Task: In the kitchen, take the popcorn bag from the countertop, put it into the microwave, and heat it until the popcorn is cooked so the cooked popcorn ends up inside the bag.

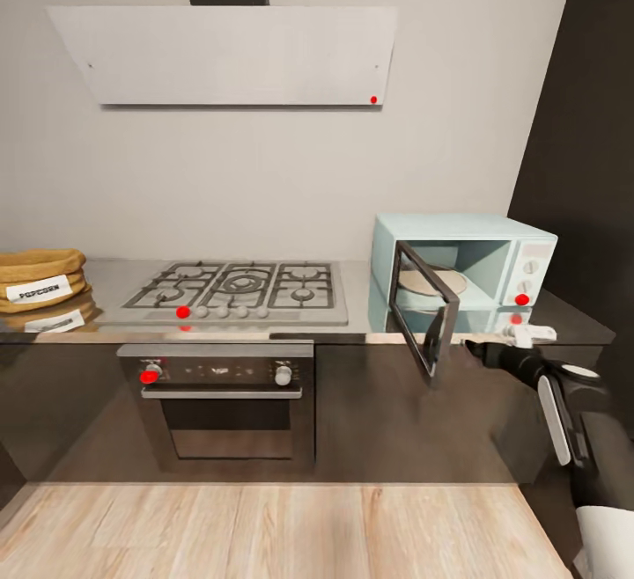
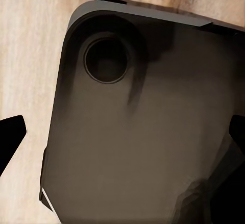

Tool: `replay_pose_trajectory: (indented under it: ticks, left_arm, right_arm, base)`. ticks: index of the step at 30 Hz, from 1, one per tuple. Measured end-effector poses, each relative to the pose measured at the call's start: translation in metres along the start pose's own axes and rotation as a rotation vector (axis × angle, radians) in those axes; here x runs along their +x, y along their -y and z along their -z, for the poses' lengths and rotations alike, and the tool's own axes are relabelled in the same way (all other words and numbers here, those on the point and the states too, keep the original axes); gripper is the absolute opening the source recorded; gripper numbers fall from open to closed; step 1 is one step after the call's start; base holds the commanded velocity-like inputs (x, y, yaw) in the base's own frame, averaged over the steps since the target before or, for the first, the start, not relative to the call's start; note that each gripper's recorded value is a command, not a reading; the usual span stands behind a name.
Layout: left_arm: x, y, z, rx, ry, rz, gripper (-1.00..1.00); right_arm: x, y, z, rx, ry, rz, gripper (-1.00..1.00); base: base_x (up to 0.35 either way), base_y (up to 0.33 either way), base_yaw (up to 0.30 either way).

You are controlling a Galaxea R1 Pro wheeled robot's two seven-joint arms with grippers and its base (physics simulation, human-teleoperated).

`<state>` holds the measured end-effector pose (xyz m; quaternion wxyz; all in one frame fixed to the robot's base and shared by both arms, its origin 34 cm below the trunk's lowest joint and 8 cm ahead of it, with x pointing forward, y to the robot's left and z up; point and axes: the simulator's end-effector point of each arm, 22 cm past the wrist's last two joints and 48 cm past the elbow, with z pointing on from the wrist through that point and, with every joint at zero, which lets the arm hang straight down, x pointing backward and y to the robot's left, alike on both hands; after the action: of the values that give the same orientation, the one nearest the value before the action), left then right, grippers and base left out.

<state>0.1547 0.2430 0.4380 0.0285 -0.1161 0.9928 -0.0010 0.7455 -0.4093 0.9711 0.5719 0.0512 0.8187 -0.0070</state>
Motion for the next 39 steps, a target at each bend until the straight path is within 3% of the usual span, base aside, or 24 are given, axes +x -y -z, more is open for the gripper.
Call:
replay_pose_trajectory:
  ticks: [2, 4, 7, 9, 10, 12, 15, 18, 19, 23, 24, 26, 28, 39]
  left_arm:
    - [0.0, 0.0, 0.0, 0.0, 0.0, 0.0, 1.0]
    - [0.0, 0.0, 0.0, 0.0, 0.0, 0.0, 1.0]
    - [0.0, 0.0, 0.0, 0.0, 0.0, 0.0, 1.0]
    - [0.0, 0.0, 0.0, 0.0, 0.0, 0.0, 1.0]
    - [0.0, 0.0, 0.0, 0.0, 0.0, 0.0, 1.0]
    - [-0.001, 0.0, 0.0, 0.0, 0.0, 0.0, 1.0]
    - [0.0, 0.0, 0.0, 0.0, 0.0, 0.0, 1.0]
    - [0.0, 0.0, 0.0, 0.0, -0.001, 0.0, 1.0]
    - [0.0, 0.0, 0.0, 0.0, -0.001, 0.0, 1.0]
    - [0.0, 0.0, 0.0, 0.0, -0.001, 0.001, 1.0]
    - [0.0, 0.0, 0.0, -0.001, -0.001, 0.002, 1.0]
    - [0.001, 0.0, 0.0, -0.001, -0.002, 0.005, 1.0]
    - [0.0, -0.001, 0.0, -0.003, -0.001, 0.017, 1.0]
    - [0.0, -0.001, 0.0, -0.002, -0.001, 0.04, 1.0]
  right_arm:
    - [0.003, 0.034, 0.002, 0.065, -0.009, -0.007, 1.0]
    - [0.062, 0.105, -0.002, 0.203, -0.15, -0.019, 1.0]
    - [0.162, 0.131, -0.012, 0.24, -0.333, -0.024, 1.0]
    - [0.24, 0.127, -0.013, 0.219, -0.442, -0.01, 1.0]
    - [0.311, 0.115, -0.001, 0.189, -0.565, -0.021, 1.0]
    - [0.371, 0.095, 0.017, 0.148, -0.659, -0.018, 1.0]
    - [0.454, 0.06, 0.058, 0.079, -0.809, -0.006, 1.0]
    - [0.535, 0.034, 0.125, 0.025, -0.927, 0.023, 1.0]
    - [0.552, 0.021, 0.14, 0.006, -0.955, 0.025, 1.0]
    - [0.574, -0.001, 0.159, -0.032, -0.99, 0.045, 1.0]
    - [0.585, -0.008, 0.171, -0.039, -1.01, 0.043, 1.0]
    - [0.62, -0.017, 0.216, -0.037, -1.082, 0.047, 1.0]
    - [0.633, -0.013, 0.236, -0.014, -1.114, 0.06, 1.0]
    - [0.638, -0.018, 0.242, -0.014, -1.121, 0.079, 1.0]
  base:
    - [0.0, 0.006, 0.0]
    - [0.0, 0.001, 0.0]
    - [0.0, 0.0, 0.0]
    - [0.0, 0.0, 0.0]
    - [0.0, 0.0, 0.0]
    - [0.0, 0.0, 0.0]
    - [0.0, 0.0, 0.0]
    - [0.0, 0.0, 0.0]
    - [0.0, 0.0, 0.0]
    - [0.0, 0.0, 0.0]
    - [0.0, 0.0, 0.0]
    - [0.0, 0.0, 0.0]
    - [0.0, 0.0, 0.0]
    - [0.0, 0.0, 0.211]
